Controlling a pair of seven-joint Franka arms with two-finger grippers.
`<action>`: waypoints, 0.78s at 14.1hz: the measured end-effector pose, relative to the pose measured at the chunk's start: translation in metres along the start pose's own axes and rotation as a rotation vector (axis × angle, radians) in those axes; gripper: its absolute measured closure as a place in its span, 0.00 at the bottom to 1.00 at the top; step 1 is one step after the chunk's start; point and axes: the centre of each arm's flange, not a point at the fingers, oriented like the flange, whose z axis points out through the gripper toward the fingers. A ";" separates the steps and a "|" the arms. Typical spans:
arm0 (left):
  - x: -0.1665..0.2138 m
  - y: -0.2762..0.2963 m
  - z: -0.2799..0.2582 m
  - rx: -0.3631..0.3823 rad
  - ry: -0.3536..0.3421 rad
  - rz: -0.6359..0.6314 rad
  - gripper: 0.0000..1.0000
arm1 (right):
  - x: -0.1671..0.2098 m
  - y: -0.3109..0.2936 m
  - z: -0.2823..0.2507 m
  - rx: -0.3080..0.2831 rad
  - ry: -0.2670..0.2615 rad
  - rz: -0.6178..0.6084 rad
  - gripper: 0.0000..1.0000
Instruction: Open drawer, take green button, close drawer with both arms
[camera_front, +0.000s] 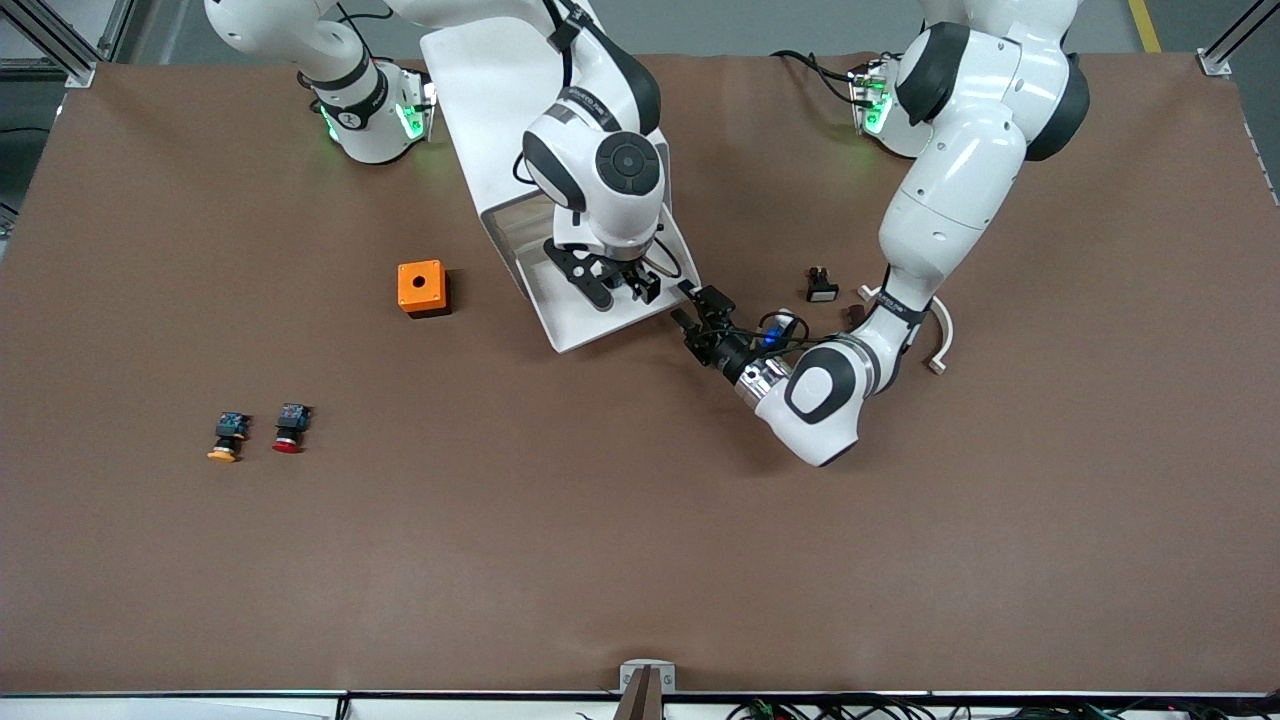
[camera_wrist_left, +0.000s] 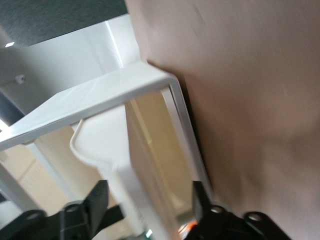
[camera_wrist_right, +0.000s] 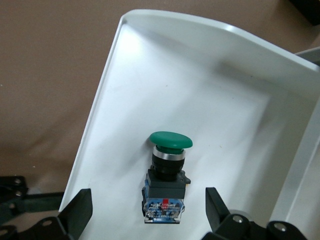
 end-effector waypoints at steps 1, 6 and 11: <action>-0.004 -0.002 -0.006 -0.007 -0.010 0.070 0.06 | 0.001 0.000 0.001 -0.002 0.001 0.002 0.00; -0.016 -0.016 -0.034 -0.042 0.100 0.507 0.01 | -0.004 0.002 0.010 -0.018 0.005 0.002 0.00; -0.036 -0.043 -0.060 -0.084 0.338 0.951 0.01 | -0.011 0.001 0.031 -0.045 0.013 0.000 0.00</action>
